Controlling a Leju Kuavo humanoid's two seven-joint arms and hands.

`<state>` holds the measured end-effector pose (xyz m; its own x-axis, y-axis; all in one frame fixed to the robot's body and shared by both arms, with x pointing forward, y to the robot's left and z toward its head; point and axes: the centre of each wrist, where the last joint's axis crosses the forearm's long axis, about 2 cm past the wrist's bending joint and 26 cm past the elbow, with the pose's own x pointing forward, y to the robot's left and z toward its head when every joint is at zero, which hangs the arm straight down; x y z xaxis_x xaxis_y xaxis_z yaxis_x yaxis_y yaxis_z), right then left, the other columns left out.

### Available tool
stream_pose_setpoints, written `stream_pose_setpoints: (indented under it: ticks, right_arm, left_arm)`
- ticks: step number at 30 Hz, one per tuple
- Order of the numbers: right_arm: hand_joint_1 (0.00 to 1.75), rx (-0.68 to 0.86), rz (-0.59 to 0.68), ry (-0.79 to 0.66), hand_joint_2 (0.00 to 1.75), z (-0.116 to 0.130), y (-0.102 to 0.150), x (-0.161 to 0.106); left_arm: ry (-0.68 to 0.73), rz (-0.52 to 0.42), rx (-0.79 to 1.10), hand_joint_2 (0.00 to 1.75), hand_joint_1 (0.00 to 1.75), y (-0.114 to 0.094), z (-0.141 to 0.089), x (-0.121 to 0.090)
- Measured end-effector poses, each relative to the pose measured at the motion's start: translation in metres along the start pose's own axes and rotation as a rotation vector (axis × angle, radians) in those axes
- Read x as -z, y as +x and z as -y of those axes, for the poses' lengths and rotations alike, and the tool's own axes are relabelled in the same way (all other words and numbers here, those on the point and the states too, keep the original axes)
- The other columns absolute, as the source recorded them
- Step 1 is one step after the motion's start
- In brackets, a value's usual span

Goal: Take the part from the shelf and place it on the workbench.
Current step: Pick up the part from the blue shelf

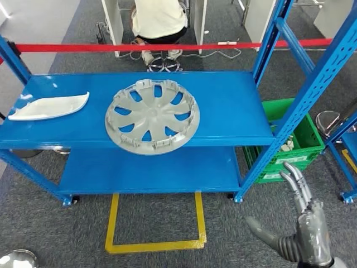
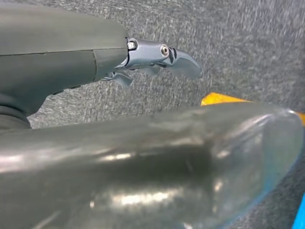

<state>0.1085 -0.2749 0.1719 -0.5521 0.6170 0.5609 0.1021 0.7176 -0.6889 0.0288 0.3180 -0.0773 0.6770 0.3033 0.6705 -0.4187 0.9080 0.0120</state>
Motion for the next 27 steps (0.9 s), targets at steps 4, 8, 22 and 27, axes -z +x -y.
stream_pose_setpoints:
  ticks: [4,8,22,27]
  right_arm:
    - [0.0,-0.03,0.025,0.058,1.75,-0.002,0.002,-0.004]
    - [0.0,-0.027,0.05,0.112,1.75,-0.005,0.004,-0.007]
    - [0.0,-0.094,0.07,0.217,1.75,-0.01,0.0,-0.017]
    - [0.0,-0.105,0.043,0.23,1.75,-0.012,-0.001,-0.02]
  left_arm:
    - [-0.009,0.011,0.013,0.0,0.0,0.006,0.004,0.009]
    - [-0.013,0.0,0.019,0.0,0.0,0.007,0.006,0.013]
    - [-0.023,-0.026,0.023,0.0,0.0,0.004,0.008,0.015]
    - [-0.02,-0.034,0.029,0.0,0.0,0.002,0.007,0.016]
